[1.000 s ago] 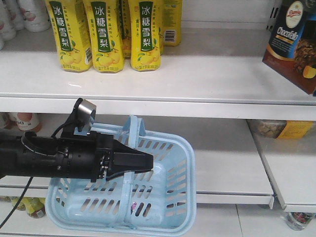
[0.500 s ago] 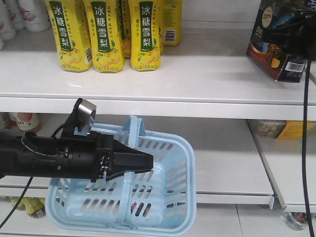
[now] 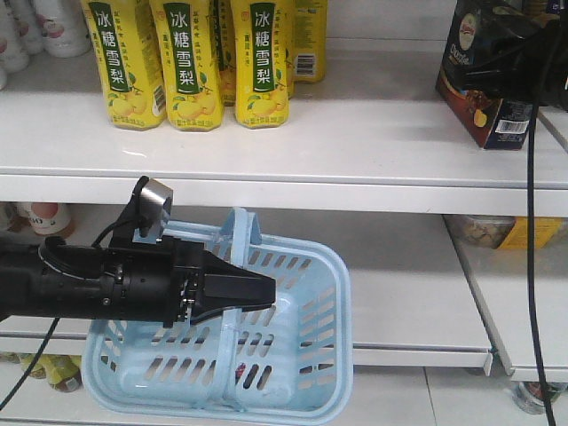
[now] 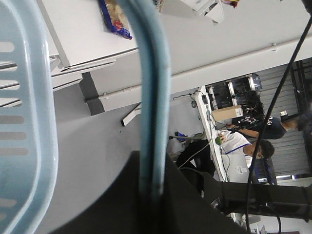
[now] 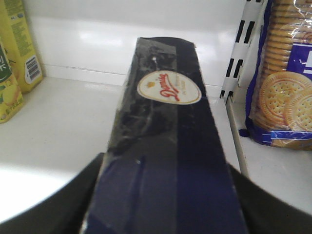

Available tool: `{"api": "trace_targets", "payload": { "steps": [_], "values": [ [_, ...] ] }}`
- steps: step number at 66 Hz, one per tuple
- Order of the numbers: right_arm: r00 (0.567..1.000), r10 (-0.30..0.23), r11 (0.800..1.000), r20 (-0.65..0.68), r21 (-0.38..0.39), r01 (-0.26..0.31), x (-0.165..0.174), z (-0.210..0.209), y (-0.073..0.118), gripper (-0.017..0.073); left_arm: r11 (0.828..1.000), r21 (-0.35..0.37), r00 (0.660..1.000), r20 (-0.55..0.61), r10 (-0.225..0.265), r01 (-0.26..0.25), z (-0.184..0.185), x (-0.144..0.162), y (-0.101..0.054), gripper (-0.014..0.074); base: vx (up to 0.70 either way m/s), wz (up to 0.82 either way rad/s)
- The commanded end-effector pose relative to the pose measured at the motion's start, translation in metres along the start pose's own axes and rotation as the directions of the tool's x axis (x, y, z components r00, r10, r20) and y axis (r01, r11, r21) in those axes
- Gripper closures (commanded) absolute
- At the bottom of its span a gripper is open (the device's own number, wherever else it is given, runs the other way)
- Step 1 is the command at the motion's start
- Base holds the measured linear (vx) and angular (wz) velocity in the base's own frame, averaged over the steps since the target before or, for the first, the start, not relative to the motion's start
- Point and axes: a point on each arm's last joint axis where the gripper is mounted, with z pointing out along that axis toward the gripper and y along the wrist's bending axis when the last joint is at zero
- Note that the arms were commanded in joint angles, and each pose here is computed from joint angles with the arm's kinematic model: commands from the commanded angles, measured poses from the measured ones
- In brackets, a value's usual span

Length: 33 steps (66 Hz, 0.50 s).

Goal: Left arm holds basket, right arm returns cookies
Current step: 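Place the cookie box upright on the upper shelf with the right gripper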

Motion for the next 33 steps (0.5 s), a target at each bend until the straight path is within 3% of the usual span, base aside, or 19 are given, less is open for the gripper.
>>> {"api": "trace_targets", "payload": {
  "steps": [1, 19, 33],
  "values": [
    [0.991, -0.003, 1.000, 0.132, -0.012, 0.005, -0.025, -0.013, -0.002, 0.0076, 0.990, 0.134, 0.997, 0.078, 0.027, -0.037, -0.006, -0.010, -0.029, 0.0596, 0.00, 0.00],
    [0.998, 0.009, 1.000, 0.060, 0.015, -0.010, -0.019, -0.015, -0.005, 0.0013, 0.990, 0.134, 0.997, 0.078, 0.027, -0.037, -0.006, -0.010, -0.029, 0.0596, 0.00, 0.00],
    [0.997, 0.069, 0.997, 0.027, 0.023, -0.070, -0.020, -0.023, -0.006, 0.0013, 0.990, 0.134, 0.997, 0.078, 0.027, -0.037, -0.006, -0.010, -0.029, 0.0596, 0.00, 0.00]
  ]
}}
